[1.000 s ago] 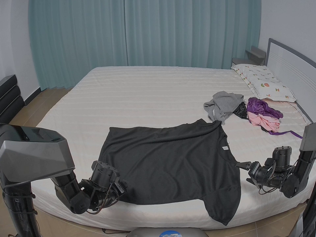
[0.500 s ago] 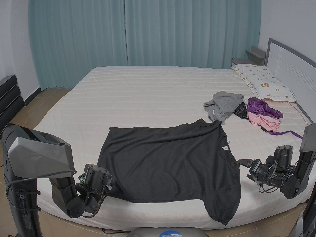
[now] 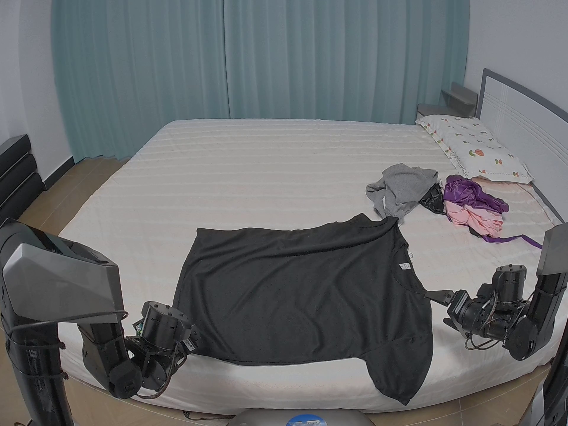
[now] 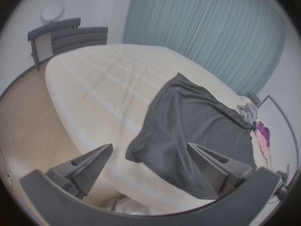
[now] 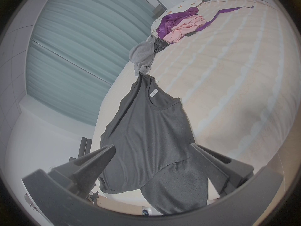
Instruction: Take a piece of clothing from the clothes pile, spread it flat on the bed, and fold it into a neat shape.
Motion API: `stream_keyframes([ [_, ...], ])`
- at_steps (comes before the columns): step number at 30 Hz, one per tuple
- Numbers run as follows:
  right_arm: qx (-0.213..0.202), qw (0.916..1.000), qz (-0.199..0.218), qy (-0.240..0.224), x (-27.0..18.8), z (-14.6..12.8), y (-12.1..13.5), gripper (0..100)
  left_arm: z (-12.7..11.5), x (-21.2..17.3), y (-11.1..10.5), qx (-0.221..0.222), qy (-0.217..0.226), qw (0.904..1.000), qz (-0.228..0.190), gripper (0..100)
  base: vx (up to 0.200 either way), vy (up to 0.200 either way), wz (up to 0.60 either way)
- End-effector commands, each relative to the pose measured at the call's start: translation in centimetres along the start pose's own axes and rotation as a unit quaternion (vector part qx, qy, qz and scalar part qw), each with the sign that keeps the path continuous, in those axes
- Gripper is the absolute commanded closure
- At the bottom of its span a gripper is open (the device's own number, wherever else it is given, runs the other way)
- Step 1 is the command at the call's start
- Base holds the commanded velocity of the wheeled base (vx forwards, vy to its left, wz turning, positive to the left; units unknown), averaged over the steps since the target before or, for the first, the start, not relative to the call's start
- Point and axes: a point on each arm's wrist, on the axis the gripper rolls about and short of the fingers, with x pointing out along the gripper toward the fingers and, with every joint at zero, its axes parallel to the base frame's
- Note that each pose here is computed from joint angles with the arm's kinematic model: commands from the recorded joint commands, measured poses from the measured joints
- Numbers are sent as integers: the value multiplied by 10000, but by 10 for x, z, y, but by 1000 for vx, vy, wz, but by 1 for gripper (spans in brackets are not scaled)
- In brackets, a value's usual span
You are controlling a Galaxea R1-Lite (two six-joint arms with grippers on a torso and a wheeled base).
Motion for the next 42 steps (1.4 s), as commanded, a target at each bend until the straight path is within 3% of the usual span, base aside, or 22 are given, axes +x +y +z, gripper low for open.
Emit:
stream_keyframes([
  [1,38,9999,-98,80,4,-3,-5,0,0,9,3,-454,368,9981,-191,0,0,0,0],
  [6,40,9999,-99,91,4,-3,-5,0,15,11,9,-1003,667,9916,-461,0,0,0,0],
  [10,40,9999,-77,71,4,-2,-4,0,14,17,9,-1054,712,9910,-417,0,0,0,0],
  [11,36,9999,-73,76,4,-2,-4,0,14,20,8,-1054,686,9912,-405,100,0,0,0],
  [21,34,9999,-75,86,5,-3,-4,0,17,24,12,-1106,592,9916,-313,100,0,0,0],
  [27,39,9999,-100,117,5,-4,-5,0,26,3,10,-1034,483,9921,-522,100,0,0,0],
  [36,27,9998,-125,173,6,-6,-6,0,34,-24,11,-651,397,9945,-720,100,0,0,0],
  [42,29,9998,-130,178,6,-6,-6,0,38,-42,15,-235,530,9965,-603,100,0,0,0],
])
